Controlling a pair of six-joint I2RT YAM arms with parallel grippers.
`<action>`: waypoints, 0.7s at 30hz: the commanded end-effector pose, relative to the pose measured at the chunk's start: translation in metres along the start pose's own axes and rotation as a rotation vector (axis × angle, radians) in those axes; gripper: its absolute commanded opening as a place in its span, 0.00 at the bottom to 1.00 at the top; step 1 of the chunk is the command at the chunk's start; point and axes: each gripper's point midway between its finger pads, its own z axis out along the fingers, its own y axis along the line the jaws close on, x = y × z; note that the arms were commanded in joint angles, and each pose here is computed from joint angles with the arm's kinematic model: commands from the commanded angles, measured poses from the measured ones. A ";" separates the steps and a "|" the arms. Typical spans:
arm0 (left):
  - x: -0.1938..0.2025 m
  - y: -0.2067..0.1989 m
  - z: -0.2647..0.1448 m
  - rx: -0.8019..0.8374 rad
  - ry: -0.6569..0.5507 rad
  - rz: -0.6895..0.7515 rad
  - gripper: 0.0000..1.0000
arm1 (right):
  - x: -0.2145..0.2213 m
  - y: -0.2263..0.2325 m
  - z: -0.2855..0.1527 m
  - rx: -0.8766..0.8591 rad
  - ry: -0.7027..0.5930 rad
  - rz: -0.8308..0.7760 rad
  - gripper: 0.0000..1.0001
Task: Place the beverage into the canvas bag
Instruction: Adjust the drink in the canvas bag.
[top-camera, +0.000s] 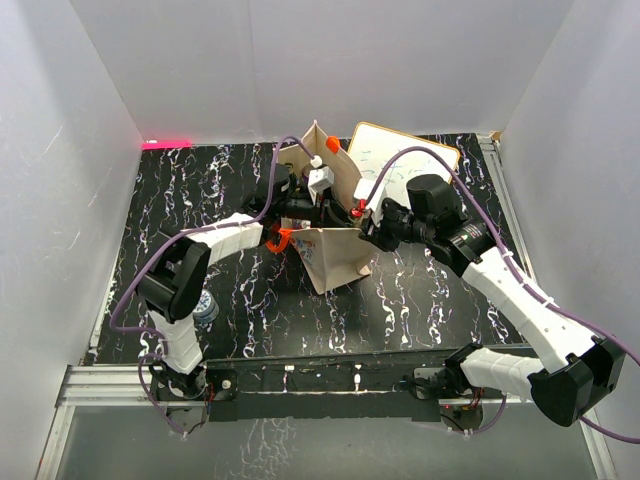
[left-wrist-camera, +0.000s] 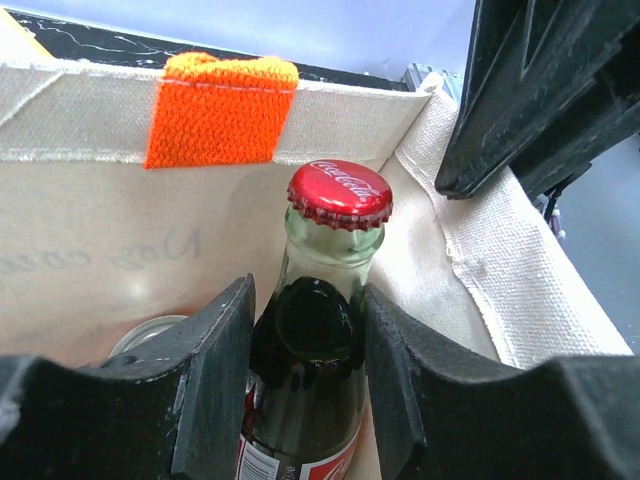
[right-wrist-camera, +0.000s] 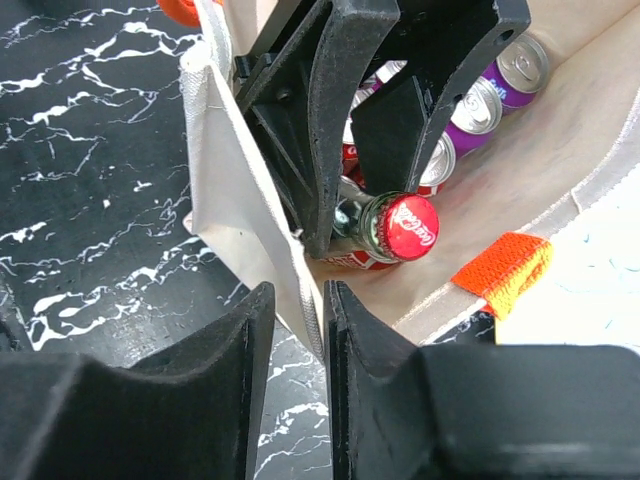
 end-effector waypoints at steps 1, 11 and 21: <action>-0.043 -0.017 -0.011 0.012 -0.067 0.201 0.00 | -0.015 0.005 -0.011 -0.012 -0.045 0.041 0.32; -0.034 -0.019 -0.012 0.022 -0.054 0.219 0.00 | -0.054 -0.014 -0.014 0.054 -0.132 0.169 0.51; -0.031 -0.020 -0.014 0.017 -0.032 0.251 0.00 | -0.086 -0.059 -0.006 0.191 -0.183 0.292 0.53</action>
